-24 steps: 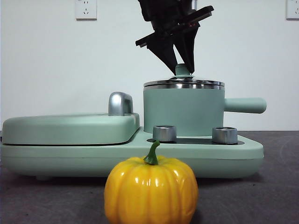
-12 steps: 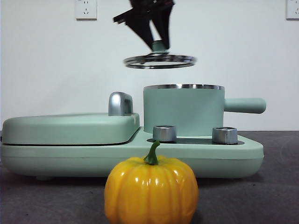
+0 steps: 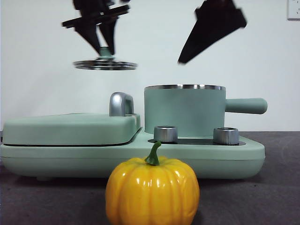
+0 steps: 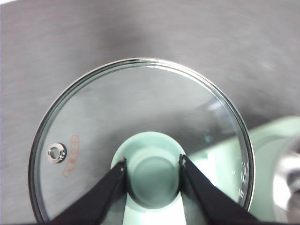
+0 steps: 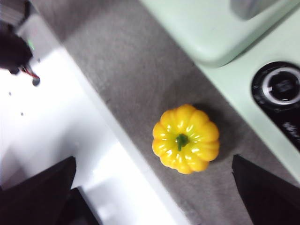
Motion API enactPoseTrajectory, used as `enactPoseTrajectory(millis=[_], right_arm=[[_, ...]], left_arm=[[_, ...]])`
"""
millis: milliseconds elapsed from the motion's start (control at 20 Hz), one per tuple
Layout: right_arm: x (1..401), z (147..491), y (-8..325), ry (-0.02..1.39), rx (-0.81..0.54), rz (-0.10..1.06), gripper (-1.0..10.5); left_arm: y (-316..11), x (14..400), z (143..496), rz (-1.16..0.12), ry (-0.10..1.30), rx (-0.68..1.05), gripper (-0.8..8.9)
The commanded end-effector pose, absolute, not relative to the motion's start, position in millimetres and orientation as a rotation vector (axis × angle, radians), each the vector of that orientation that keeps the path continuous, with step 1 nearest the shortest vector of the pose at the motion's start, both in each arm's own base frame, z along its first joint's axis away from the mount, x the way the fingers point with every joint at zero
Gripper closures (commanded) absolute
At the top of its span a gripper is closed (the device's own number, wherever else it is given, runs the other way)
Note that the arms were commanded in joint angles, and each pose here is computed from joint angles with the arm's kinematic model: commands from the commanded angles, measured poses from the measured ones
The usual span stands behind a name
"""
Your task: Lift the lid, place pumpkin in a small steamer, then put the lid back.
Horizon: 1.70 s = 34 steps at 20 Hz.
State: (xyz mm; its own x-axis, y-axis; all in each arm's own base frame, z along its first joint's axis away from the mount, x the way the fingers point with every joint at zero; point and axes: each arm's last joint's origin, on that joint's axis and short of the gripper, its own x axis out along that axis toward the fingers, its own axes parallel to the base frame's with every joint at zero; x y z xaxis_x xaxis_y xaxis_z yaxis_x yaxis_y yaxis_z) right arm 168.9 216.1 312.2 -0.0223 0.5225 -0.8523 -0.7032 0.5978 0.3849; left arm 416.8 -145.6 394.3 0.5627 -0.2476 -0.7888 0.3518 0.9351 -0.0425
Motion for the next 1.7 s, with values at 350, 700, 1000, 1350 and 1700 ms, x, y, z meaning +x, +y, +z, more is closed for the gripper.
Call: enactPoseTrajectory(millis=[350, 700, 1000, 1350, 1700], right_arm=[[163.2, 266.0, 263.9, 1.374, -0.376, 0.933, 2.7], [171.6, 229.1, 279.1, 1.500, -0.397, 0.822, 2.4], [177.7, 206.3, 286.7, 1.537, -0.431, 0.760, 2.4], [182.1, 185.8, 294.0, 1.573, -0.442, 0.746, 2.4], [182.7, 180.3, 295.5, 1.596, -0.425, 0.716, 5.4]], left_arm=[[-89.2, 431.5, 391.8, -0.215, 0.940, 0.034, 7.98], [-82.0, 433.2, 391.8, -0.198, 0.939, 0.023, 7.98], [-81.8, 433.3, 391.8, -0.196, 0.939, 0.019, 7.98], [-81.9, 433.3, 391.9, -0.195, 0.938, 0.015, 7.98], [-81.9, 433.4, 391.9, -0.193, 0.938, 0.011, 7.98]])
